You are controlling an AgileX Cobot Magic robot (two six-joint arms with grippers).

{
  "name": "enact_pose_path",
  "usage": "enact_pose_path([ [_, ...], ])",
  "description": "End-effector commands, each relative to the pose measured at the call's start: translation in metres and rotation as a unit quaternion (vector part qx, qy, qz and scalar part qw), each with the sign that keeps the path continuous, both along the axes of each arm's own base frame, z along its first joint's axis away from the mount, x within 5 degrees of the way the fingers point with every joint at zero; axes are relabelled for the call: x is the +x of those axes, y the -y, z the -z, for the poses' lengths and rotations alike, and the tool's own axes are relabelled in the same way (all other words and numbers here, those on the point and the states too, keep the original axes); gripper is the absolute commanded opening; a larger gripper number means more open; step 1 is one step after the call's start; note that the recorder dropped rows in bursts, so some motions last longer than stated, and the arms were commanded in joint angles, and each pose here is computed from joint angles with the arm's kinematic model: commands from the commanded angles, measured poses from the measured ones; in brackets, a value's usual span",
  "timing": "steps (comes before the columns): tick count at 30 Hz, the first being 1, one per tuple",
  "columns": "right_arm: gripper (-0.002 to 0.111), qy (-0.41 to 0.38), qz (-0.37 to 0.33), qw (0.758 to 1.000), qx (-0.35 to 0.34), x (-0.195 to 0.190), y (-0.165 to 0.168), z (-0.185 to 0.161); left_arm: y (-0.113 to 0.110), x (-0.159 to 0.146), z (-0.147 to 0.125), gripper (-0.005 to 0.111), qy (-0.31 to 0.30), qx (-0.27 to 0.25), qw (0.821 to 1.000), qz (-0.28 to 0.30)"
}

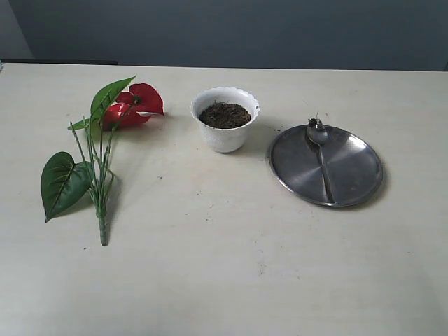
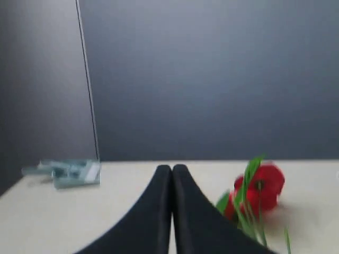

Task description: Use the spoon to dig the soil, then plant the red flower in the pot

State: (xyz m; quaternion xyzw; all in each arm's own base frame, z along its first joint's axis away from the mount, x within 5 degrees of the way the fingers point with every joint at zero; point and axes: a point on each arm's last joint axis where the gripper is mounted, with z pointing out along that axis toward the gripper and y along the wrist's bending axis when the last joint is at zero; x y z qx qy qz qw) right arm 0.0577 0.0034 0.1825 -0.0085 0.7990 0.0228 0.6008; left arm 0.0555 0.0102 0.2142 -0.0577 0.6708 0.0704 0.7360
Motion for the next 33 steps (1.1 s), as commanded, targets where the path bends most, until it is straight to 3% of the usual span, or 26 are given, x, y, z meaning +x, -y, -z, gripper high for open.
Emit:
enact_pose_path([
  [1, -0.001, 0.004, 0.002, 1.0, -0.003, 0.0, 0.0, 0.0, 0.001, -0.009, -0.031, 0.0, 0.177, 0.017, 0.984, 0.001],
  [5, -0.001, 0.004, 0.002, 1.0, -0.003, 0.0, 0.0, 0.0, 0.002, -0.014, -0.039, 0.0, 0.229, 0.026, 0.973, 0.001],
  [14, -0.001, 0.004, 0.002, 1.0, -0.003, 0.0, 0.0, 0.0, 0.002, -0.017, -0.045, 0.0, 0.264, 0.034, 0.964, 0.0],
  [19, -0.001, 0.004, 0.002, 1.0, -0.003, 0.0, 0.0, 0.0, 0.008, -0.023, -0.053, 0.0, 0.31, 0.084, 0.947, 0.012],
  [22, -0.001, 0.004, 0.002, 1.0, -0.003, 0.0, 0.0, 0.0, 0.009, -0.028, -0.058, 0.0, 0.357, 0.026, 0.933, 0.043],
  [24, -0.001, 0.004, 0.002, 1.0, -0.003, 0.0, 0.0, 0.0, 0.01, -0.03, -0.067, 0.0, 0.355, 0.032, 0.933, 0.044],
  [28, -0.001, 0.004, 0.002, 1.0, -0.003, 0.0, 0.0, 0.0, 0.018, -0.036, -0.097, 0.0, 0.325, 0.097, 0.939, 0.054],
  [33, -0.001, 0.004, 0.002, 1.0, -0.003, 0.0, 0.0, 0.0, 0.016, -0.054, -0.146, 0.0, 0.298, 0.056, 0.952, 0.04],
])
